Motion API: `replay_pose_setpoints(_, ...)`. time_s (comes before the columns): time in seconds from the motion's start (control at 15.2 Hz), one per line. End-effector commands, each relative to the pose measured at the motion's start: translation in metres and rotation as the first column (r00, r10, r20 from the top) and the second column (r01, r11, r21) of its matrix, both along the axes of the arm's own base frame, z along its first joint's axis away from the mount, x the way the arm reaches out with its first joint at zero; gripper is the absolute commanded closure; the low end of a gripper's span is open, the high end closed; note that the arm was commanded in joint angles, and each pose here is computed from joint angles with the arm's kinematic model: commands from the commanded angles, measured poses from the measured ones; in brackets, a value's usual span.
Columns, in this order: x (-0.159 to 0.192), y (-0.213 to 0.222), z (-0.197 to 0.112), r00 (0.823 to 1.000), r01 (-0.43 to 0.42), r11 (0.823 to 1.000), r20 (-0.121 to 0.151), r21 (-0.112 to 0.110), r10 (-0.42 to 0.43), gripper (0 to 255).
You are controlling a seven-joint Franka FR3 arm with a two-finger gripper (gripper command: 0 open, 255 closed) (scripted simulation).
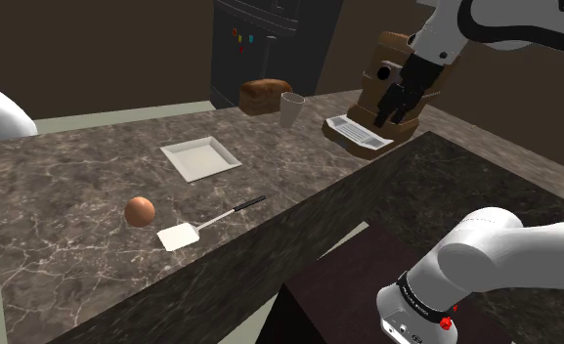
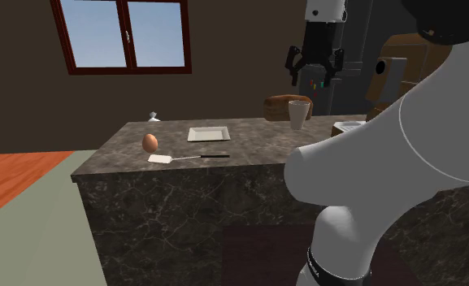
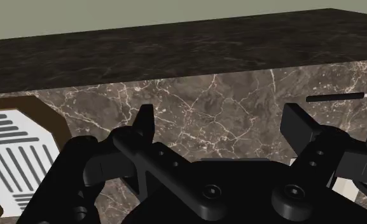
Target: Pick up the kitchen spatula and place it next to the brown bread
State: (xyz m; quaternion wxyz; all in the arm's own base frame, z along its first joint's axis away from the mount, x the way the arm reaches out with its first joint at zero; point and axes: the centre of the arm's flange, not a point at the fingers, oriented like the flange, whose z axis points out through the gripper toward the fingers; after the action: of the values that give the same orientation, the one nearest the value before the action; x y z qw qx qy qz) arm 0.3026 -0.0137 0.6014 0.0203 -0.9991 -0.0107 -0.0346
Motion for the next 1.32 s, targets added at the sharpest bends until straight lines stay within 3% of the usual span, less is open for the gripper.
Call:
replay_pose_setpoints(0.0,0.0,0.0,0.0,1.0,0.0,1.0,0.0,0.0,0.0,0)
replay_pose_setpoints(0.26,0.043,0.027,-0.02,0.985,-0.173,0.985,-0.009,-0.015,0.173,0)
replay_pose_setpoints(0.4,0.062,0.043,-0.031,0.966,-0.257,0.966,-0.014,-0.021,0.257,0)
replay_pose_setpoints(0.59,0.089,0.07,-0.047,0.925,-0.381,0.924,-0.023,-0.03,0.38,0)
replay_pose_setpoints(0.92,0.124,0.122,-0.075,0.821,-0.571,0.82,-0.04,-0.043,0.569,0)
replay_pose_setpoints(1.25,0.147,0.179,-0.104,0.679,-0.734,0.677,-0.059,-0.051,0.732,0)
